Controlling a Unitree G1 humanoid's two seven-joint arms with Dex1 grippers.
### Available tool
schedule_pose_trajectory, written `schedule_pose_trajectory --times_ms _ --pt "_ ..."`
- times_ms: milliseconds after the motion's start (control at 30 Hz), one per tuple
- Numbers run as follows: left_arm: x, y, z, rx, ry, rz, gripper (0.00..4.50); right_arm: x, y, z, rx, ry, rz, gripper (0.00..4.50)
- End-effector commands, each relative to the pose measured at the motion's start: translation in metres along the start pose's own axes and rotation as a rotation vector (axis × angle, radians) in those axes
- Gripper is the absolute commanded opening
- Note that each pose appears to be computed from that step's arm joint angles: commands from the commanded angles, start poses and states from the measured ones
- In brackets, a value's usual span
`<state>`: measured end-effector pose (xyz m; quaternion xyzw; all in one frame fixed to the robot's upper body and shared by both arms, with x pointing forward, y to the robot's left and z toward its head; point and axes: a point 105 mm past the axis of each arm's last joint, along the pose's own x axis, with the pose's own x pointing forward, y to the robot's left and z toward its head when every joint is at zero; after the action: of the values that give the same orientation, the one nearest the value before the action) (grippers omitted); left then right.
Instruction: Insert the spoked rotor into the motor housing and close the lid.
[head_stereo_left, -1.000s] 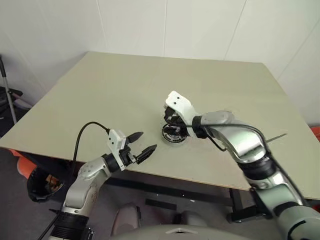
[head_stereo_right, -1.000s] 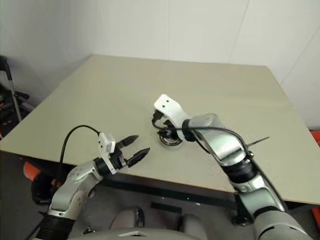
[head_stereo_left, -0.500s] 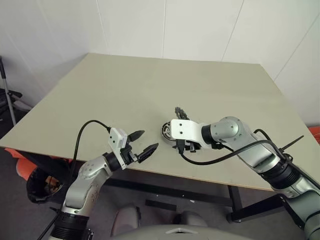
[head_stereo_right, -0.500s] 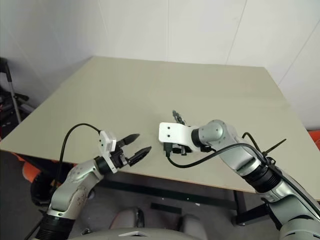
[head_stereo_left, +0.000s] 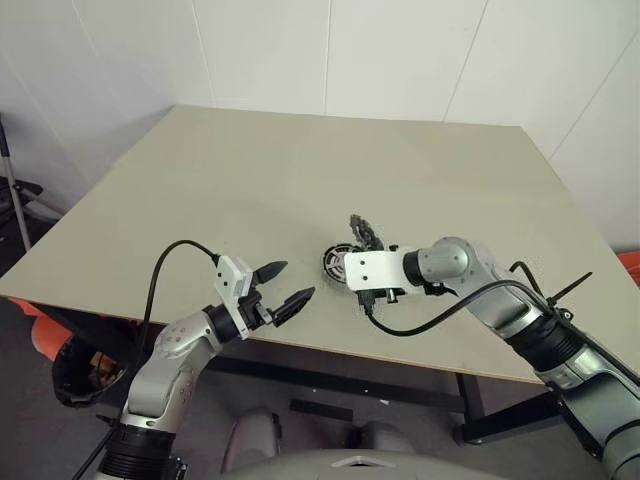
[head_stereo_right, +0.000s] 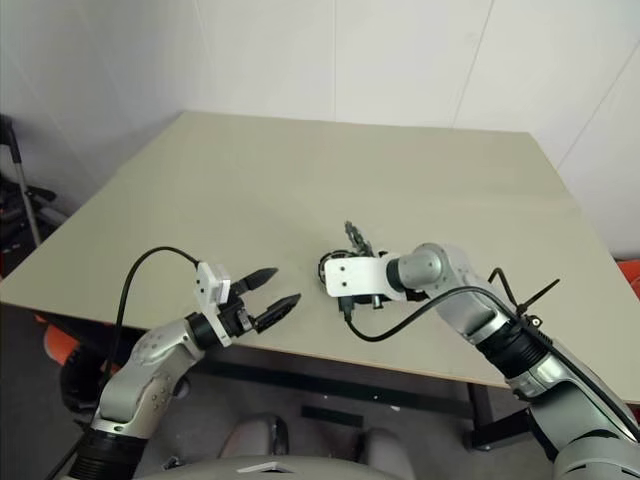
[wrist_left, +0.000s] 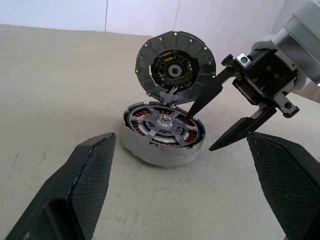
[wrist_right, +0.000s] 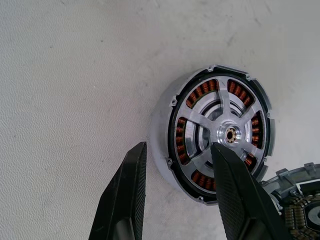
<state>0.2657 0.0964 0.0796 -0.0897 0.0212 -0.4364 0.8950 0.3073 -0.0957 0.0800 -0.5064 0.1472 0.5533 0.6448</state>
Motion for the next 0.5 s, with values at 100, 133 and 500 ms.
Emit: schedule_pose_trajectory --times_ms 100,133,500 --pt "0.0008 -0.0018 0.0092 0.029 -0.036 -0.014 4.5 -0.0023 -0.0058 0.0002 -0.025 -0.006 -0.016 0.96" --pt "0.0009 -0.0018 0.0091 0.029 -0.037 -0.013 4.5 -0.0018 -0.0057 -0.0005 -0.025 -0.004 -0.014 0.69" --pt "-0.0003 -0.0022 0.0088 0.03 -0.04 -0.006 4.5 -0.0021 -0.0059 -0.0054 -0.008 0.01 -0.012 0.0"
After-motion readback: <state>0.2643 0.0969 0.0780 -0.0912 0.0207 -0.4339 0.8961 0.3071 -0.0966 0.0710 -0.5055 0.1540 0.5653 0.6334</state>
